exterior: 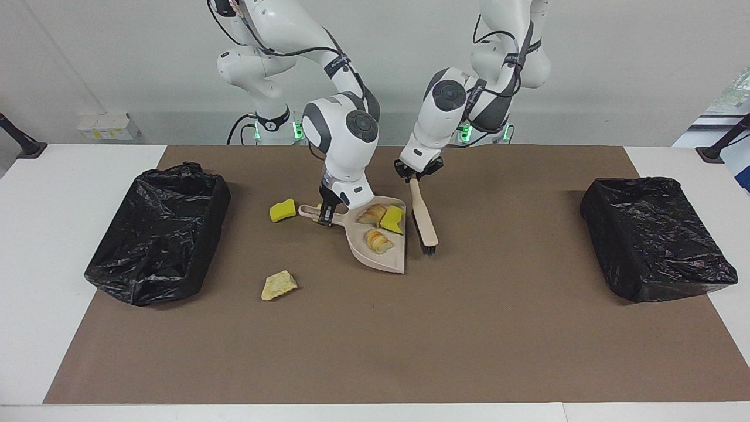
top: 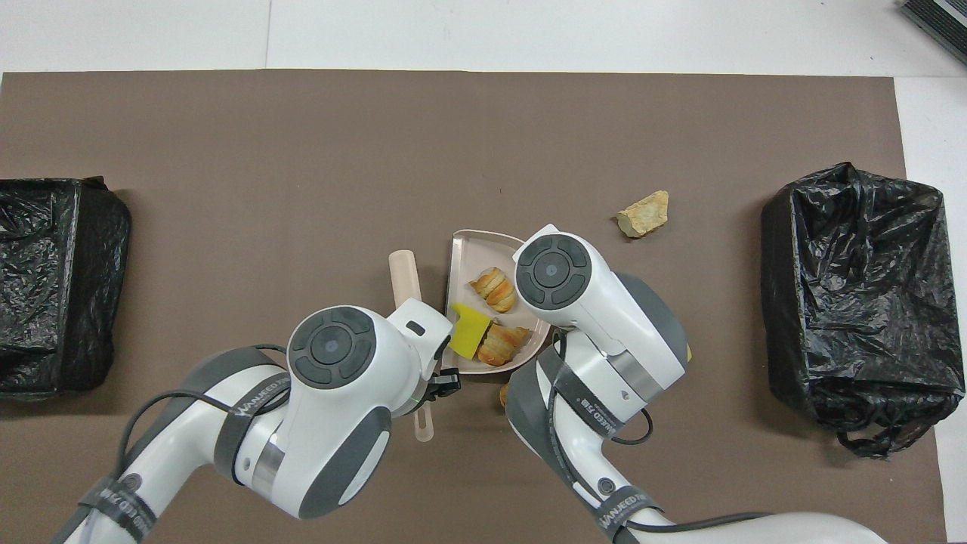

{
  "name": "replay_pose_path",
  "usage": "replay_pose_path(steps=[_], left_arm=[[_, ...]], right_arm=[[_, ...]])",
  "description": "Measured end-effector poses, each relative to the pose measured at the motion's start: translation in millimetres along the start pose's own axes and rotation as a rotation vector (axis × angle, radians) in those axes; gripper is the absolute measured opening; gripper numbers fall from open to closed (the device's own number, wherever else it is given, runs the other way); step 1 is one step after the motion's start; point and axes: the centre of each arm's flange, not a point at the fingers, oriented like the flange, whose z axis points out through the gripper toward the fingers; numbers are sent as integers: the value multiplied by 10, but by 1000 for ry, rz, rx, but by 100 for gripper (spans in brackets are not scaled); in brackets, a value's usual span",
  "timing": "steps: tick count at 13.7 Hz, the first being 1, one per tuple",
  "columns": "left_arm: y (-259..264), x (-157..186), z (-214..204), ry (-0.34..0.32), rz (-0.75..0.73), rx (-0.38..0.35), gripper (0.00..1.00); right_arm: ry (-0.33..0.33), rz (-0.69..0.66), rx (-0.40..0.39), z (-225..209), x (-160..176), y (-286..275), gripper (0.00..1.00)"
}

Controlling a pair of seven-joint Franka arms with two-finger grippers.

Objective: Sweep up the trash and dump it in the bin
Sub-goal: 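Carry the dustpan with the right gripper to the nearer black bag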

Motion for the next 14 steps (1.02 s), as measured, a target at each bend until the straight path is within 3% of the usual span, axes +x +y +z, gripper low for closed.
replay_pose_path(steps=[5, 9, 14], left_arm=[[-264, -201, -373, -24, 29, 67, 26], [-243, -491, -244, -47, 44, 104, 26], [103, -1189, 112, -54, 103, 161, 26]], right_arm=[[36, 11, 2, -123, -343, 168, 32], [62, -34, 24, -359, -967, 319, 32], [69, -62, 48, -377, -1941, 570, 32]])
